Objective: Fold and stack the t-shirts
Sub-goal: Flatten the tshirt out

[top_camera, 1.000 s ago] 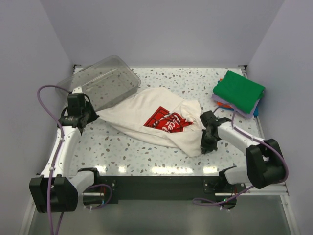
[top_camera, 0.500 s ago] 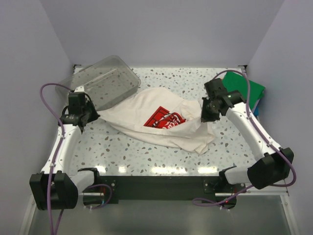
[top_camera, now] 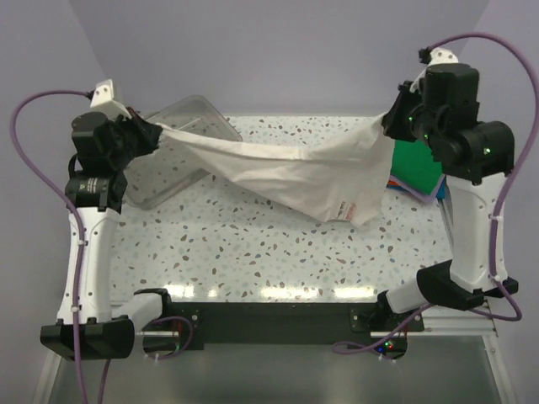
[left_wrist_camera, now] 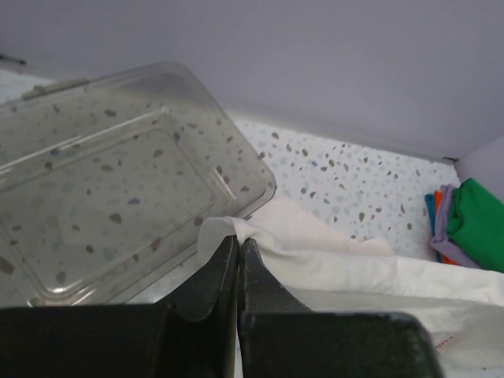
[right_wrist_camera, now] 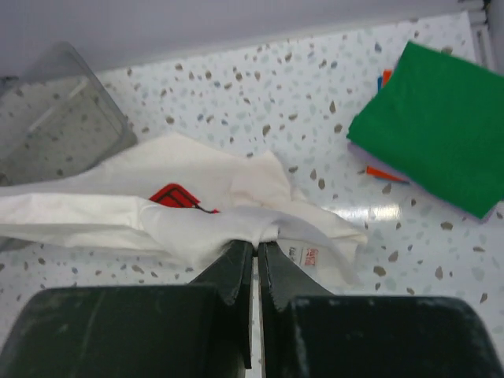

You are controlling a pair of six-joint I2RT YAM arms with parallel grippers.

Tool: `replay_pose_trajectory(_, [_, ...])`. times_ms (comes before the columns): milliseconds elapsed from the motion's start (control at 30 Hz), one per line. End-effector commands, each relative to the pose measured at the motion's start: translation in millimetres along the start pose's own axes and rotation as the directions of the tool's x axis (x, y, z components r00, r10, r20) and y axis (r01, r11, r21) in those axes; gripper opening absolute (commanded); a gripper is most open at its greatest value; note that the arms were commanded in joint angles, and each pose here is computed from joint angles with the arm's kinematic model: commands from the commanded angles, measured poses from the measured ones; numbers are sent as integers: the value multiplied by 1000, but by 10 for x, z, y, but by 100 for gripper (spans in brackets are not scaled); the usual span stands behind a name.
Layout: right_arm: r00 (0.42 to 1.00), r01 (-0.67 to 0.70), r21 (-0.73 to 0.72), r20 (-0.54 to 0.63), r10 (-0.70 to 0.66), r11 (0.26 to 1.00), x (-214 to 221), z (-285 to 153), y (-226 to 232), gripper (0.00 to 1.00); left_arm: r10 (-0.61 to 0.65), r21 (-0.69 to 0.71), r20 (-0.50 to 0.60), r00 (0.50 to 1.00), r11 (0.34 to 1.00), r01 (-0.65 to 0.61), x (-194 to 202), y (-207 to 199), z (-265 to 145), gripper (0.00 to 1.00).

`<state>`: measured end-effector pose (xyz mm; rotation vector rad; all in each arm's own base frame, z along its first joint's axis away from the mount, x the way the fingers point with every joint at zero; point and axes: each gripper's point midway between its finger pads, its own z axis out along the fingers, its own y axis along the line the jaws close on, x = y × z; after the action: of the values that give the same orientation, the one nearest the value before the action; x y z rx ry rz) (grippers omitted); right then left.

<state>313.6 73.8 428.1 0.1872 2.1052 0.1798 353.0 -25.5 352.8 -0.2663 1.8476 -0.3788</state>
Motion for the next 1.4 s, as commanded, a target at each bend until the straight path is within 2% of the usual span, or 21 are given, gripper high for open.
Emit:
replay_pose_trajectory(0, [984, 4, -4, 180, -3, 1000, -402, -523, -94, 0, 5, 151, 210, 978, 988, -38, -768, -475, -333, 0])
replay_pose_trajectory(100, [951, -10, -46, 309, 23, 999, -582, -845, -107, 0, -11, 191, 299, 954, 980, -49, -1066, -661, -627, 0])
replay_pose_trajectory(133, [907, -21, -76, 418, 51, 997, -741, -1142, -140, 0, -14, 185, 317, 948, 982, -48, -1120, -674, -700, 0])
replay_pose_trajectory(267, [810, -12, -59, 585, 44, 998, -947, -1622, -303, 0, 0, 116, 424, 906, 992, -54, -1410, -695, -1224, 0])
replay_pose_trajectory(400, [760, -34, 6, 650, 22, 999, -1052, -1933, -495, 0, 28, 83, 520, 853, 993, -83, -1658, -765, -1683, 0])
replay_pose_trajectory(500, [751, -35, 17, 660, 15, 999, -1126, -1905, -486, 0, 32, 74, 566, 824, 993, -89, -1779, -799, -1849, 0])
replay_pose_trajectory(567, [774, -16, 7, 633, 8, 1000, -1113, -1694, -397, 0, 32, 84, 560, 828, 992, -96, -1767, -799, -1747, 0])
replay_pose_trajectory(600, [763, -19, -4, 646, 17, 1000, -1174, -1637, -356, 0, 30, 95, 552, 833, 991, -99, -1751, -803, -1663, 0])
replay_pose_trajectory(767, [810, 5, 76, 585, -48, 997, -1230, -930, -263, 0, -1, 168, 365, 931, 984, -64, -1370, -727, -788, 0])
replay_pose_trajectory(867, [827, 11, 104, 559, -67, 995, -1316, -573, -184, 0, -25, 217, 310, 950, 975, -45, -1186, -705, -436, 0])
replay_pose_trajectory(933, [836, 8, 110, 544, -66, 994, -1354, -365, -130, 0, -32, 245, 318, 948, 968, -49, -1174, -711, -293, 0])
replay_pose_trajectory(1033, [829, -13, 92, 558, -41, 996, -1453, -301, -72, 0, -38, 274, 333, 942, 960, -58, -1251, -768, -223, 0])
replay_pose_trajectory(1167, [799, -33, 49, 601, -4, 998, -1573, -468, -29, 0, -67, 319, 363, 930, 946, -56, -1376, -885, -330, 0])
replay_pose_trajectory(1367, [731, -57, 1, 681, 41, 998, -1625, -1007, -115, 0, -100, 335, 452, 886, 940, -65, -1561, -1019, -882, 0])
